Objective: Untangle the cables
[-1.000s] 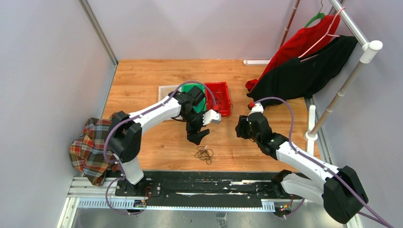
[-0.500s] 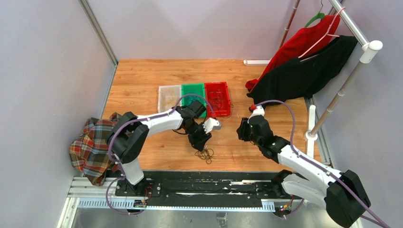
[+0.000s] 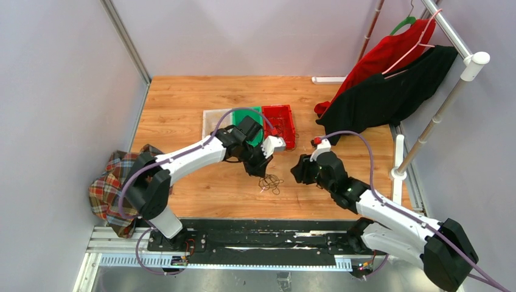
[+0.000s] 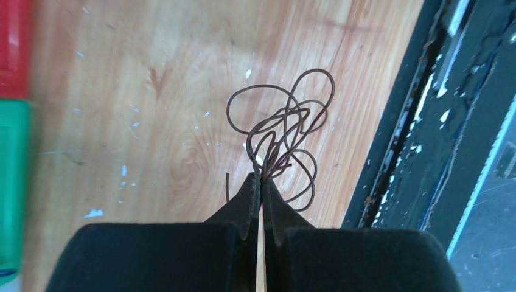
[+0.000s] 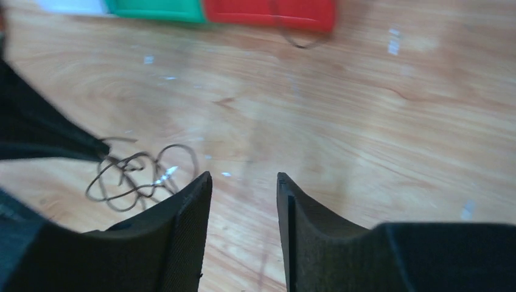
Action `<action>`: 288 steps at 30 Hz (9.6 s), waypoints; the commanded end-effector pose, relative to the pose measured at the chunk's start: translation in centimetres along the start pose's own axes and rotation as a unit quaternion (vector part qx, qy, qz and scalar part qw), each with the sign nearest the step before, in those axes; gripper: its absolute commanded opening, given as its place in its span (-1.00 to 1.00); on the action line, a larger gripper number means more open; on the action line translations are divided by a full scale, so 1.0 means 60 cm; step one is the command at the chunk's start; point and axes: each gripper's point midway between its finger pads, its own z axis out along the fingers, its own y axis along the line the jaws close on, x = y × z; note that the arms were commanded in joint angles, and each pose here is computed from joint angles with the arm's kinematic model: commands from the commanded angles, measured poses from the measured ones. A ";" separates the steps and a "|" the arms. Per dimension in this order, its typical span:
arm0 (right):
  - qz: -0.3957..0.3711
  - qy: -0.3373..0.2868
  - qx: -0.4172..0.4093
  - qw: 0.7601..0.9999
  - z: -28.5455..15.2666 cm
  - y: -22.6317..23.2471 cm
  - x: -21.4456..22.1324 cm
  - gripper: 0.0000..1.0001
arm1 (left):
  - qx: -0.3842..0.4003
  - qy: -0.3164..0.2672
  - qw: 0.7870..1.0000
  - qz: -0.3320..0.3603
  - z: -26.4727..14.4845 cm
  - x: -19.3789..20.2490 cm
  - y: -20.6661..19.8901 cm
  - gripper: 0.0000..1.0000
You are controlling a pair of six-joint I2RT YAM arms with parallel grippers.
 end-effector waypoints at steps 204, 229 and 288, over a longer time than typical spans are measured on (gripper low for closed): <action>-0.204 -0.230 -0.316 0.898 -0.161 0.318 -0.179 0.29 | 0.037 -0.347 0.933 0.092 -0.392 -0.253 -0.239 -0.99; -0.184 -0.133 -0.224 0.948 0.017 0.287 -0.065 -0.80 | 0.071 -0.399 0.899 0.166 -0.517 -0.326 -0.315 -0.99; -0.097 -0.265 -0.266 0.922 -0.213 0.231 -0.186 0.50 | -0.468 -0.462 0.689 0.304 -0.618 -0.658 0.048 -0.99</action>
